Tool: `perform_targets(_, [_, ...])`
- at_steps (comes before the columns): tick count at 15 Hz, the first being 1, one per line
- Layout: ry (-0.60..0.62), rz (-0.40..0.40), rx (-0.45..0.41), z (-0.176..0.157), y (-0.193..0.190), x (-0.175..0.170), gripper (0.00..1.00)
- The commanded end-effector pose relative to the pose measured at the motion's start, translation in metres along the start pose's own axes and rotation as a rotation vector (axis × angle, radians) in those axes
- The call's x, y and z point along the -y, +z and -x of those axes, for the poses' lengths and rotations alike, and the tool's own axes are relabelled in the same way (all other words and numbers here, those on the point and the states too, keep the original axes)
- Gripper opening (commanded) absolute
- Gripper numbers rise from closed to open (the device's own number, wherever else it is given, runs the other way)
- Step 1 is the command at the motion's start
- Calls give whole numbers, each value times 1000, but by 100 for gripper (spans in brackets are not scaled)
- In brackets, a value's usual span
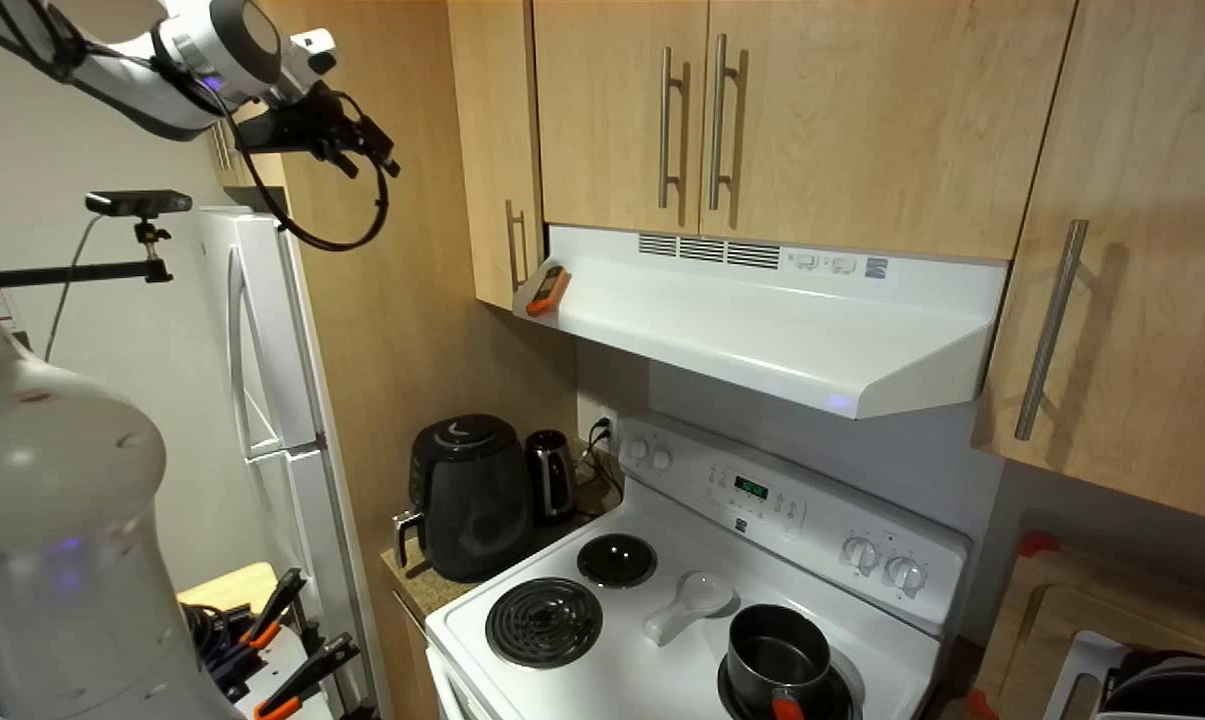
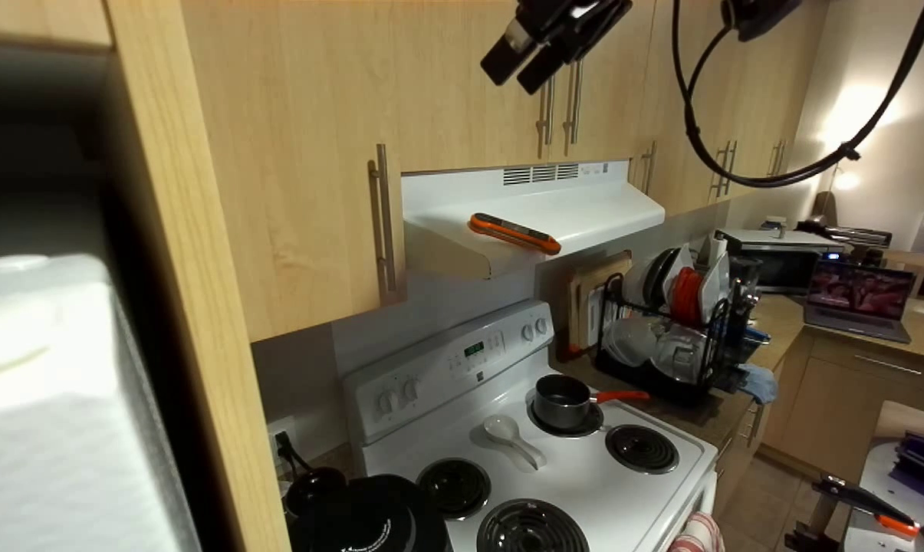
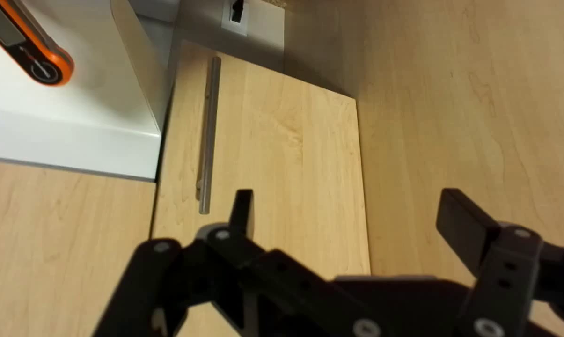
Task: Close the cabinet door
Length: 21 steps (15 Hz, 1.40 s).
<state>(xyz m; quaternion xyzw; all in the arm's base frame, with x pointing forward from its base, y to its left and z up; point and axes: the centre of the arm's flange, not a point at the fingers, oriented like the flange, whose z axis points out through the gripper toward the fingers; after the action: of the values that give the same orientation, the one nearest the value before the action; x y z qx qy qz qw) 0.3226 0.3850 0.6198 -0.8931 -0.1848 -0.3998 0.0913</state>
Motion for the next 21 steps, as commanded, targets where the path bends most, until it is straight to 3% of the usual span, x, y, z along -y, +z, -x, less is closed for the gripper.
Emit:
perform_targets(1, [119,-5,12,26,-12,-52,100])
perform_targets(6, [244,79,24,36,-25,-109,100])
perform_targets(12, [268,162,14,33,-31,-152,100])
perform_targets(18, [289,214,11,21,-26,-188,100])
perform_targets(21, [301,224,-2,22,-41,-217,100])
